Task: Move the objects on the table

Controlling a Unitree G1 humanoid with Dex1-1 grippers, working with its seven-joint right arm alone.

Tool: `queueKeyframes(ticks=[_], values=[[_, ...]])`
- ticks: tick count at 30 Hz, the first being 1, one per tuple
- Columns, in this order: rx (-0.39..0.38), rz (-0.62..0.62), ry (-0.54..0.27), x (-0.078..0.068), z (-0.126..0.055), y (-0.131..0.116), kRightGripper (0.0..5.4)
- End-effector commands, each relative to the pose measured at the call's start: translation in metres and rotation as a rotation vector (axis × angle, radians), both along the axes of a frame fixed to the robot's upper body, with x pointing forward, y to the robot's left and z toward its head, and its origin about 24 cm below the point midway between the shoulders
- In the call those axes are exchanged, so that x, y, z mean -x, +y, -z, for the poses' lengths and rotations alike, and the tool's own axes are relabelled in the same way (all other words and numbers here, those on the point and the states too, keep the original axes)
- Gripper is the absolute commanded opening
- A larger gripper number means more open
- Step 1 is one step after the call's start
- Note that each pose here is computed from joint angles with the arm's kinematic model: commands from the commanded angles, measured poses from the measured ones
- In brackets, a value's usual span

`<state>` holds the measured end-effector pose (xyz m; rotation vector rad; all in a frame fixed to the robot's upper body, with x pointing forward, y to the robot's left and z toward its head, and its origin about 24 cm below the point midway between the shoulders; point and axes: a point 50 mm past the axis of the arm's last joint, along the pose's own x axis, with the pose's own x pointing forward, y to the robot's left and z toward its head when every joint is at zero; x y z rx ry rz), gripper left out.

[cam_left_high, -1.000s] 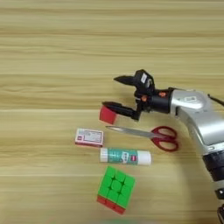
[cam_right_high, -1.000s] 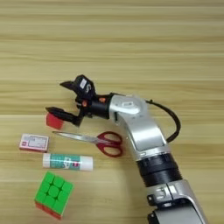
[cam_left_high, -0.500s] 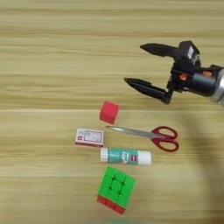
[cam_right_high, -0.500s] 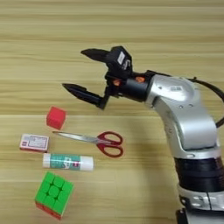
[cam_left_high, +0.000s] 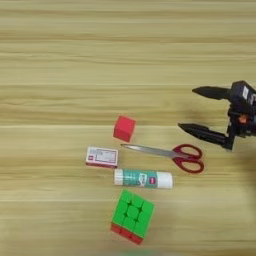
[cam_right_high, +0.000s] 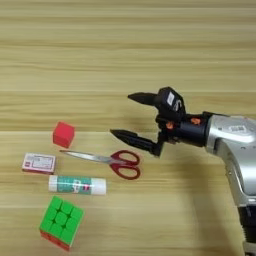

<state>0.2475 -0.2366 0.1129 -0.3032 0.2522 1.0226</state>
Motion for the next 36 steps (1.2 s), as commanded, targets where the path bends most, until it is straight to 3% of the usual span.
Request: queueKeyframes(ticks=[1,10,21,36], values=[[0.097,0.016,-0.072,-0.008,-0.007,-0.010,5.36],[0.160,-0.012,0.015,-0.005,0.025,-0.013,5.36],[0.179,-0.041,0.054,-0.002,0.037,-0.012,5.36],[0.277,-0.068,0.081,0.002,0.059,-0.009,5.36]])
